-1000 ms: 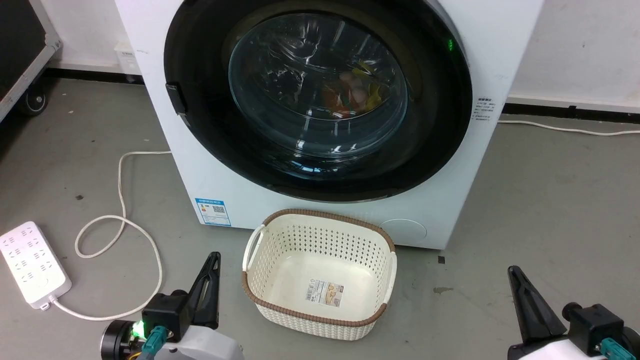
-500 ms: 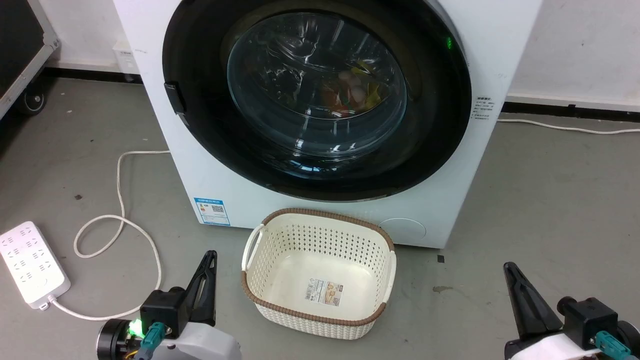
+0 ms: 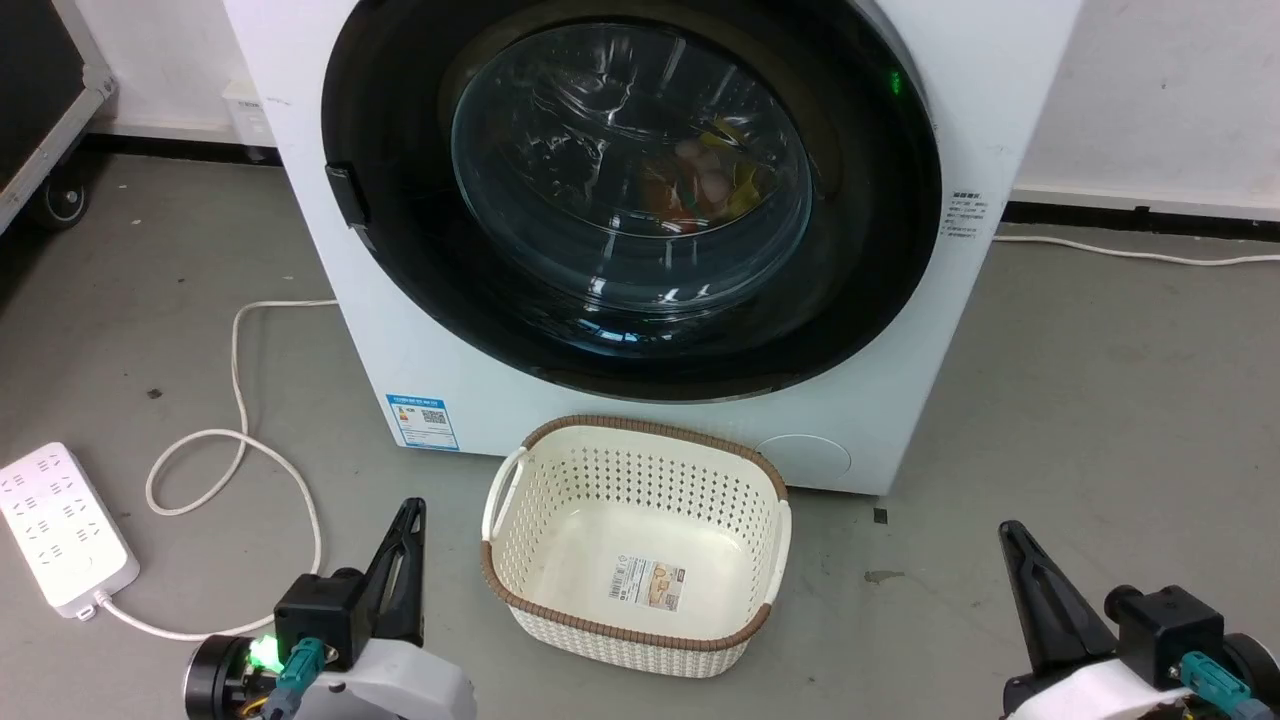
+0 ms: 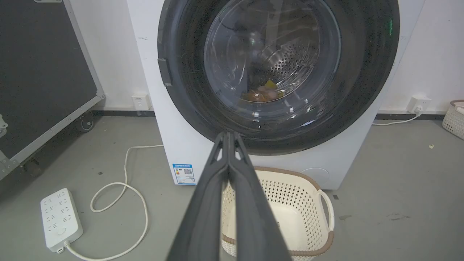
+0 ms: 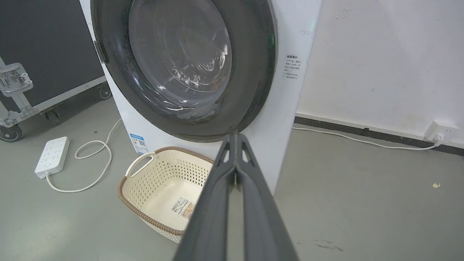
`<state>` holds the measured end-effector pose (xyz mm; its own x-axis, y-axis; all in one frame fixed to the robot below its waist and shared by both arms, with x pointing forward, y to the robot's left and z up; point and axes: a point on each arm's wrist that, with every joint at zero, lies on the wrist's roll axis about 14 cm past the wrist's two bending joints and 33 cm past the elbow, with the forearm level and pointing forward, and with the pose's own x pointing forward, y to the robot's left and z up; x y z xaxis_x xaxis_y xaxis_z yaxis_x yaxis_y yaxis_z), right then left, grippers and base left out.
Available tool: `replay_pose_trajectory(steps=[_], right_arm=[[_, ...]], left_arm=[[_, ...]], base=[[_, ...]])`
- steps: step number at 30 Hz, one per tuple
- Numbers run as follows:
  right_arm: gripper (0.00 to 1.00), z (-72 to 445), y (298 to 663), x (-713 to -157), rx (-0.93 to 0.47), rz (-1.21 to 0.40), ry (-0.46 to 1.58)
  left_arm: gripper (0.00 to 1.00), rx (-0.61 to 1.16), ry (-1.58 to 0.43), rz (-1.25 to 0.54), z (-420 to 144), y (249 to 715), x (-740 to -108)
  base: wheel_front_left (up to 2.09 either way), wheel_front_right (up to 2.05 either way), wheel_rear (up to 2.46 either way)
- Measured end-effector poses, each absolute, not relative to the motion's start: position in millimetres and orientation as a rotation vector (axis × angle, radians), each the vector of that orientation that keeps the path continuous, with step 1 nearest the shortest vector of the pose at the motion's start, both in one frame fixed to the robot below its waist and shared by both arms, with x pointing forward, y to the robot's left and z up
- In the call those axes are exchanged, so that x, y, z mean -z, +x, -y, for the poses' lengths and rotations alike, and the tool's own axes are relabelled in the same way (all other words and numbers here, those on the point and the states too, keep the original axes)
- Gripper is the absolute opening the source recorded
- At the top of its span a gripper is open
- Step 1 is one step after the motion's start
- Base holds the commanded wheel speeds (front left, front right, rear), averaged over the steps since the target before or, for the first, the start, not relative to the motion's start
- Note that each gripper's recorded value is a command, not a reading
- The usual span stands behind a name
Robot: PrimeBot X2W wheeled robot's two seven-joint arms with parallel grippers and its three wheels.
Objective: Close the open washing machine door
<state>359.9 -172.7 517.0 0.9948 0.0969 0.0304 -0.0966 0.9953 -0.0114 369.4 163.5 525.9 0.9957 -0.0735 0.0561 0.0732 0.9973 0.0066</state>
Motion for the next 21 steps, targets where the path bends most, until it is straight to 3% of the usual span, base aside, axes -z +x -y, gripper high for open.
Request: replay_pose_trajectory(steps=[21], right_arm=[[0.0, 168.6, 363.7, -519.0, -0.109, 0.013, -0.023]], left_arm=[[0.0, 0.049, 0.018, 0.037, -167.4, 371.7, -527.5]], base=[[0.0, 0.0, 0.0]])
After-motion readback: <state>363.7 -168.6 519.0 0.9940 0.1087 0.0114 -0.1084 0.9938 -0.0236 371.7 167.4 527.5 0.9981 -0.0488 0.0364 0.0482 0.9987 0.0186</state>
